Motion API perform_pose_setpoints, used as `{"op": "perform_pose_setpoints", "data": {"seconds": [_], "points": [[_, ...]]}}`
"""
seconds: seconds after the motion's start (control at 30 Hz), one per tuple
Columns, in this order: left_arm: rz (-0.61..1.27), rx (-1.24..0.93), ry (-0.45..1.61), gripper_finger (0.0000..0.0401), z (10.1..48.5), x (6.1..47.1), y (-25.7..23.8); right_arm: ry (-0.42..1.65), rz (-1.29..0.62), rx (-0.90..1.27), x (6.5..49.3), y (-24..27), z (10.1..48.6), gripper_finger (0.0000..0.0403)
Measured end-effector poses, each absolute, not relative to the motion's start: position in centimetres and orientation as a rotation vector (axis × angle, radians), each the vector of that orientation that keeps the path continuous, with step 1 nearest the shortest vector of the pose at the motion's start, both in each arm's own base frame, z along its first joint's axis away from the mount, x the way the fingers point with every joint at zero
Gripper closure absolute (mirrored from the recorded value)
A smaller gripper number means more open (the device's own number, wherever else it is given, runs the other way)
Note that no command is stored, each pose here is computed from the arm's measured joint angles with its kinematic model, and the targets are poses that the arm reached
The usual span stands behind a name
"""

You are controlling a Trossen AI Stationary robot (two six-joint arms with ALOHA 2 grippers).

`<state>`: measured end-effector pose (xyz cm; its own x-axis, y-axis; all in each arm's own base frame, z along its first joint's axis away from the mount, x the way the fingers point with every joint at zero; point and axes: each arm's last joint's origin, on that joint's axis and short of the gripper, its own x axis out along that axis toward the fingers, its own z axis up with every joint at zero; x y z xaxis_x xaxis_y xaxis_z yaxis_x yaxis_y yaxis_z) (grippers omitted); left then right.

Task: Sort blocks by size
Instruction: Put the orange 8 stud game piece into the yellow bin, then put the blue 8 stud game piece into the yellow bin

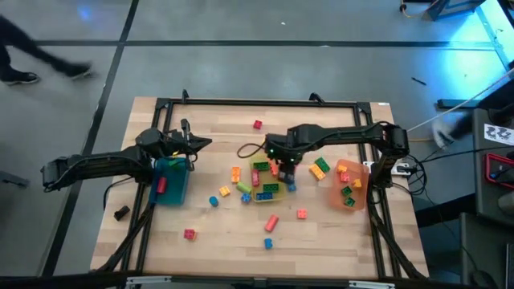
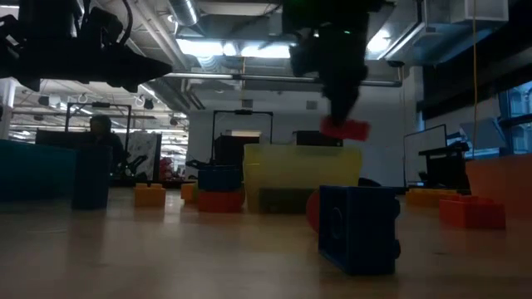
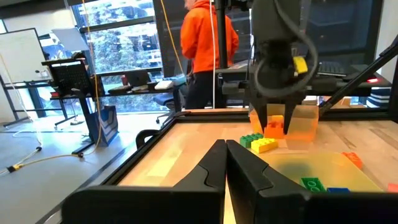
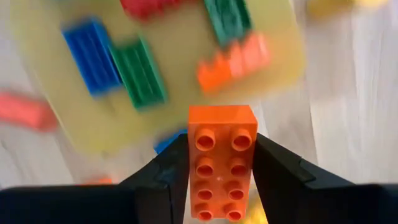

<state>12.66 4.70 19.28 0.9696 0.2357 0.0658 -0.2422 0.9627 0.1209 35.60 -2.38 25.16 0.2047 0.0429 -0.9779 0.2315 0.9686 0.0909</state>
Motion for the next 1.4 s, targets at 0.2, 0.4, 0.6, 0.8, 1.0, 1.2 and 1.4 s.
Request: {"op": "perform_pose_setpoints", "data": {"seconds": [0.2,0.4,0.6,0.8,1.0,1.2,1.4], "points": [[0.242,0.127,-0.046,0.0400,19.2,12.7,4.7,1.157,-0.112,0.235,37.5,-2.5,25.8,0.0237],[0.240,0.120,-0.020,0.0400,19.0,12.7,4.7,1.125,-0.138,0.281,37.8,-2.5,25.9,0.0195],[0.240,0.119,-0.015,0.0400,18.9,12.7,4.7,1.262,-0.270,0.497,36.4,-2.3,25.4,0.0176],[0.239,0.114,0.004,0.0400,18.7,12.7,4.7,1.527,-0.395,0.643,33.9,-0.8,24.4,0.0186],[0.239,0.113,0.006,0.0400,18.7,12.7,4.7,1.559,-0.456,0.575,33.4,2.5,23.5,0.0187],[0.239,0.113,0.006,0.0400,18.7,12.7,4.7,1.468,-0.553,0.503,33.3,4.2,22.0,0.0187],[0.239,0.113,0.006,0.0400,18.7,12.7,4.7,1.448,-0.565,0.514,33.0,4.5,20.1,0.0187]]}}
